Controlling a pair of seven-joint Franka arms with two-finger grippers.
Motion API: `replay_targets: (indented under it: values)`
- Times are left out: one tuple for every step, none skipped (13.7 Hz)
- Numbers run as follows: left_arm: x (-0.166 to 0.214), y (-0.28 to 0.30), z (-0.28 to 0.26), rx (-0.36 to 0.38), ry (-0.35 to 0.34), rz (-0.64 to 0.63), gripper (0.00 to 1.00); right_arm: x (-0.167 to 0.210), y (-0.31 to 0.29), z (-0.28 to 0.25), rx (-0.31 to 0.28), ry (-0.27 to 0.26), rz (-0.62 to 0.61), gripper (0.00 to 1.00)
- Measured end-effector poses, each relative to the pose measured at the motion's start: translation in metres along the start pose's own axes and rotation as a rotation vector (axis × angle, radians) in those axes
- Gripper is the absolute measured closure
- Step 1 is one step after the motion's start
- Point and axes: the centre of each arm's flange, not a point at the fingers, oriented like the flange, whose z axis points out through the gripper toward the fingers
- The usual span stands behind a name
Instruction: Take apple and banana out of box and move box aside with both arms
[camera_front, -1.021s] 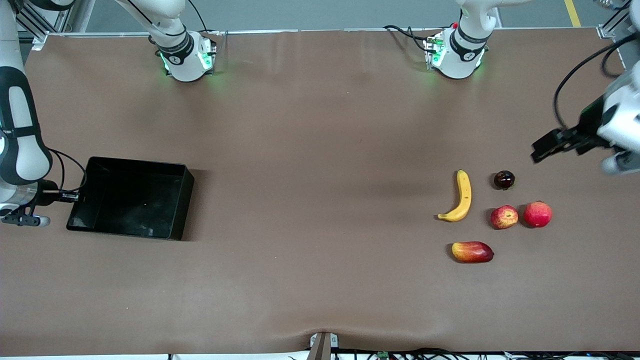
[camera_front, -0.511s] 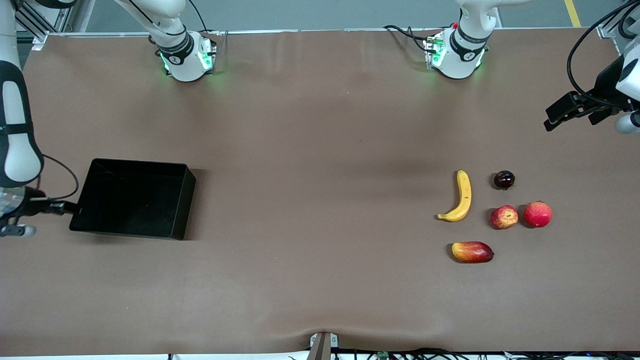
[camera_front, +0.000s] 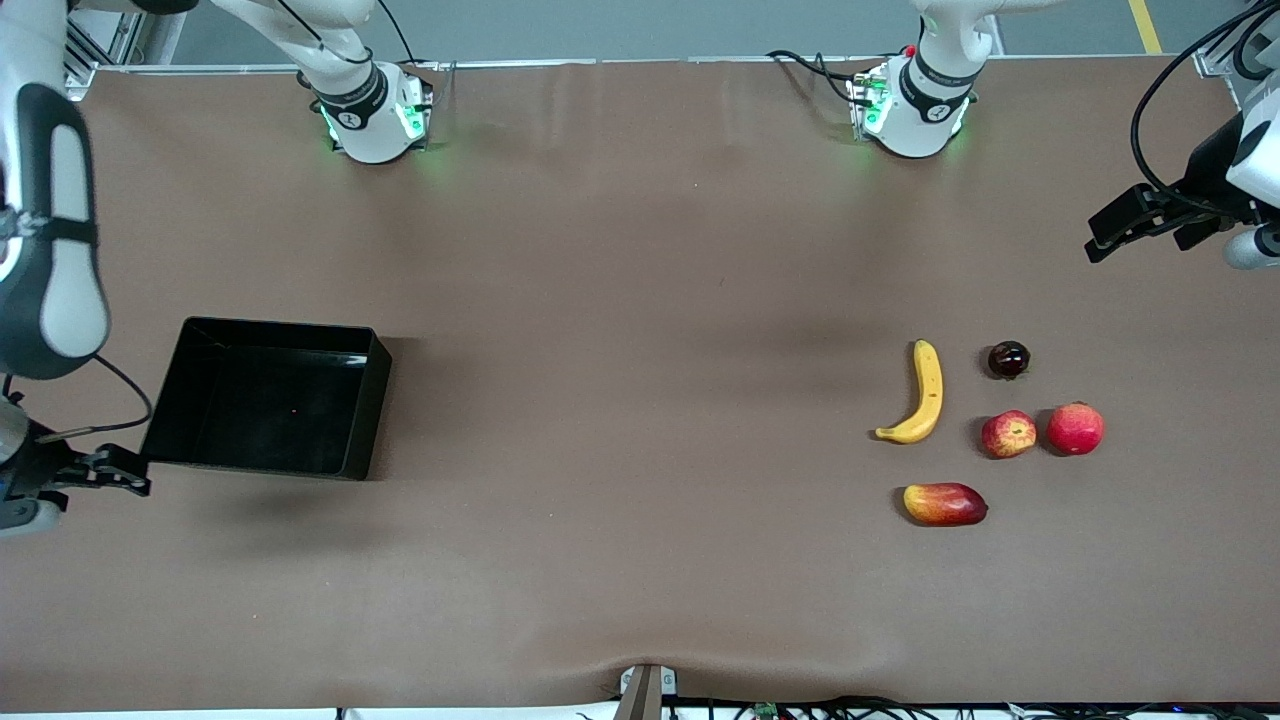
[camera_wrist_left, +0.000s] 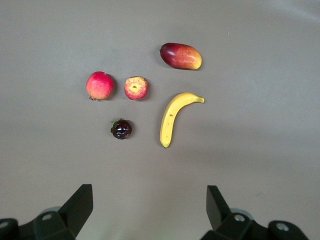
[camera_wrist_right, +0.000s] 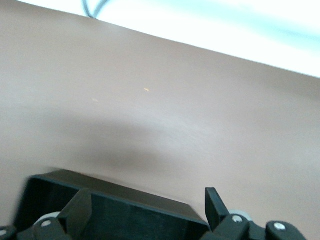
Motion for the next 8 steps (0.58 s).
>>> replay_targets:
  values:
    - [0.000, 0.000, 0.000, 0.000, 0.000, 0.001, 0.00, 0.003, -0.019, -0.021, 0.010, -0.016, 0.031, 0.00]
    - [0.000, 0.001, 0.000, 0.000, 0.000, 0.001, 0.00, -0.002, -0.032, -0.039, 0.025, -0.061, 0.057, 0.00]
    - [0.000, 0.001, 0.000, 0.000, 0.000, 0.002, 0.00, -0.008, -0.041, -0.057, 0.038, -0.109, 0.071, 0.00]
    - [0.000, 0.001, 0.000, 0.000, 0.000, 0.002, 0.00, -0.014, -0.046, -0.079, 0.044, -0.132, 0.084, 0.00]
    - [0.000, 0.001, 0.000, 0.000, -0.001, 0.002, 0.00, -0.022, -0.049, -0.106, 0.047, -0.144, 0.100, 0.00]
    - [0.000, 0.001, 0.000, 0.000, 0.000, 0.003, 0.00, -0.033, -0.051, -0.134, 0.048, -0.156, 0.113, 0.00]
    - [0.000, 0.002, 0.000, -0.001, 0.000, 0.003, 0.00, -0.045, -0.053, -0.159, 0.048, -0.168, 0.118, 0.00]
    - [0.000, 0.002, 0.000, -0.001, 0.000, 0.003, 0.00, -0.055, -0.055, -0.181, 0.048, -0.176, 0.122, 0.00]
